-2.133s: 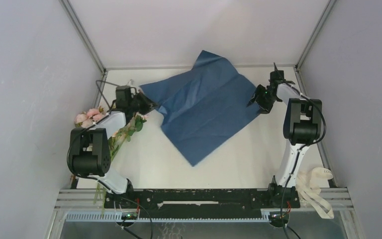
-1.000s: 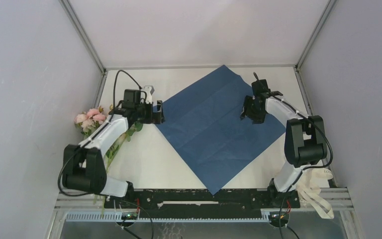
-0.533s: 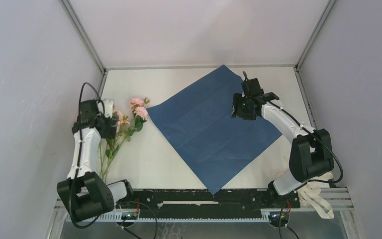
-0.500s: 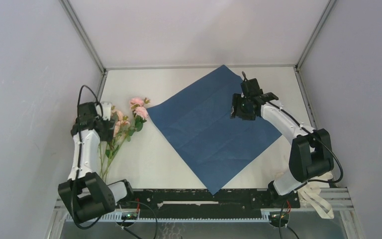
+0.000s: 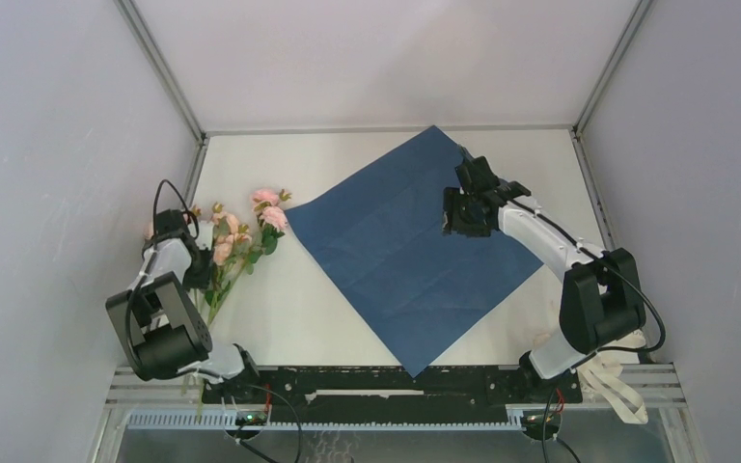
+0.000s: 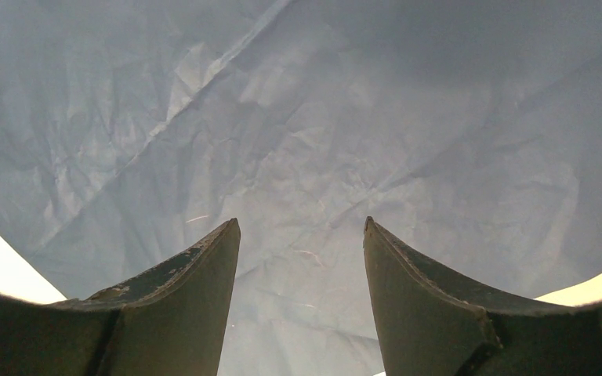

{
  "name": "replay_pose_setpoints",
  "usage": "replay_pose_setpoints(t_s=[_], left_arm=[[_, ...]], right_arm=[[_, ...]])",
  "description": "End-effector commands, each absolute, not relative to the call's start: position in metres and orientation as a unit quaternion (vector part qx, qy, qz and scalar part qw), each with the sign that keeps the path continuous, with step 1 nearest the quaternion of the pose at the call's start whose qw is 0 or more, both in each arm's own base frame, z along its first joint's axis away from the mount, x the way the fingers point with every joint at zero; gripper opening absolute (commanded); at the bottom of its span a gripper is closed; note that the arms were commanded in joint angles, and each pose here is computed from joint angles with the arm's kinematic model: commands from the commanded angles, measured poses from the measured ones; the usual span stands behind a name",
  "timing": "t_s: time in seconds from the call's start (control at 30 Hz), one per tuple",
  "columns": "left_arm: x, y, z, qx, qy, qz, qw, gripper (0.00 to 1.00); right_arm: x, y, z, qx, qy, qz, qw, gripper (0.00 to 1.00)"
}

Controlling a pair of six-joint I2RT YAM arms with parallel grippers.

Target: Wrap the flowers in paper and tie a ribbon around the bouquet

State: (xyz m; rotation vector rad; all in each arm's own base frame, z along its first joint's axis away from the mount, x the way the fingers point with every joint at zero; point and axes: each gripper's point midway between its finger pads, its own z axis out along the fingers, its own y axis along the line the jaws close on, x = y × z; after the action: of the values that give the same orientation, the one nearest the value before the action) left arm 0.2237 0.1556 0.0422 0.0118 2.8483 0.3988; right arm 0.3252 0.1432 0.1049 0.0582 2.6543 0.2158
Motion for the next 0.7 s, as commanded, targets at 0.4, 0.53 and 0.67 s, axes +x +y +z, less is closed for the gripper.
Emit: replay_pose_setpoints(t_s=[0.4,0.53,0.67], left_arm=[[0.255,0.186,0.035,-0.051,0.975,0.161,0.144,0.35],[0.257,0.184,0.03,-0.062,0.977,0.147,0.141,0.2],[0.258,0.178,0.042,-0.086,0.973,0.127,0.171,0.0]], right_arm=[[0.326,0.14,0.098,0.006,0.97,0.059,0.237,0.68],[0.325,0.14,0.098,0.004,0.97,0.058,0.237,0.69],[0.324,0.139,0.101,0.002,0.969,0.058,0.24,0.68]])
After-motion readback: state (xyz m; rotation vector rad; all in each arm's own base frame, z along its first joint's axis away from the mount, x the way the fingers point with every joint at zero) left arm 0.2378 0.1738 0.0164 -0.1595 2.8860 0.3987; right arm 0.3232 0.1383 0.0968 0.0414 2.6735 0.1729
